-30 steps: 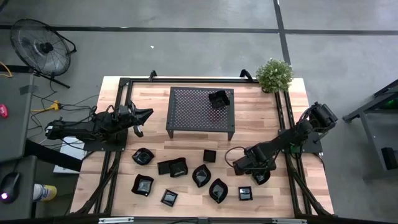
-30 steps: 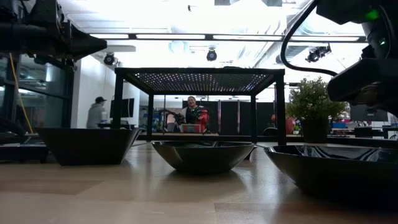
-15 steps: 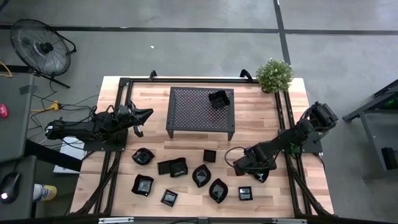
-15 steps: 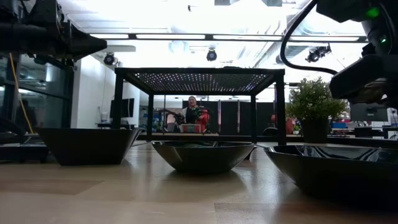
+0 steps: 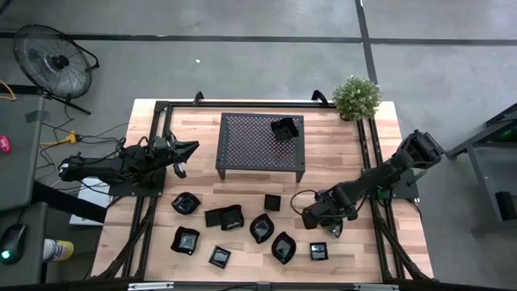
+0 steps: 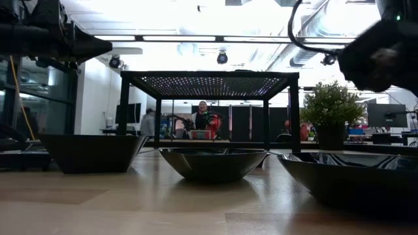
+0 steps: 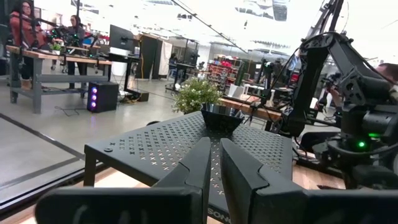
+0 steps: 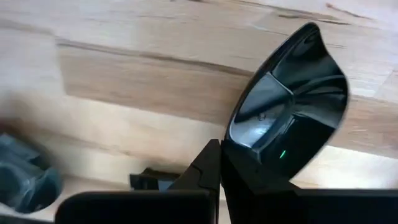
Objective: Pick & Place Mini shaped plates
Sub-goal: Put the black leaf-shaped plate on the shelf
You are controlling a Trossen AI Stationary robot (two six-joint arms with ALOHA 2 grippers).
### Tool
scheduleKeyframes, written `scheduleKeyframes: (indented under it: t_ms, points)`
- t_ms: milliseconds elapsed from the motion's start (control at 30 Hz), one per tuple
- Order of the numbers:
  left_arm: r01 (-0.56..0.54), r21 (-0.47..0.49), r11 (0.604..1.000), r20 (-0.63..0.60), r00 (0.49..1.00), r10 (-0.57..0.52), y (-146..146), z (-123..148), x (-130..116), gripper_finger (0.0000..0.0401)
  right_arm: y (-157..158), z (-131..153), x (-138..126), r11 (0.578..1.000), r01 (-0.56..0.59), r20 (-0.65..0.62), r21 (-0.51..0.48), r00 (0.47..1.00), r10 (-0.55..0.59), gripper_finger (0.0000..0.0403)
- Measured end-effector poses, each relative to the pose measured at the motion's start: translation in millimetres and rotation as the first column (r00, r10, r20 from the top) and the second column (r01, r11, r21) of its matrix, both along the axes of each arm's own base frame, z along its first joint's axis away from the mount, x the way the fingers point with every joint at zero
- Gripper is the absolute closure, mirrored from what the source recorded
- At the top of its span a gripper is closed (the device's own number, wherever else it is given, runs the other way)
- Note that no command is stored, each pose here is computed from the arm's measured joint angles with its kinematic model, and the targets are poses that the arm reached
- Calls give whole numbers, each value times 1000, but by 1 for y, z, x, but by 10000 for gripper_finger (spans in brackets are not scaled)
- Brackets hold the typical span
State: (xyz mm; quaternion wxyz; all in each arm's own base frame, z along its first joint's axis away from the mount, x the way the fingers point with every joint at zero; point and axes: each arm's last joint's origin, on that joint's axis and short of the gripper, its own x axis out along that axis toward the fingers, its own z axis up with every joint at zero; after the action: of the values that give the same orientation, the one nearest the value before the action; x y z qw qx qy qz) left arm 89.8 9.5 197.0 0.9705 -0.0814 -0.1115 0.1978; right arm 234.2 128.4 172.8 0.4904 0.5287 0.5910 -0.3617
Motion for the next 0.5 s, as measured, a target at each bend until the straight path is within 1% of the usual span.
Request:
scheduleKeyframes:
  t_ms: [133, 400, 500]
  points:
    - [0, 0, 1000, 0, 1000, 0, 0, 0, 0, 368, -2, 10, 0, 1000, -30, -8, -8, 1000, 30, 402]
    - [0, 0, 1000, 0, 1000, 0, 0, 0, 0, 368, -13, 41, 1, 995, -88, -33, -40, 996, 87, 402]
    - [0, 0, 1000, 0, 1000, 0, 0, 0, 0, 368, -17, 54, 3, 990, -128, -43, -51, 991, 126, 402]
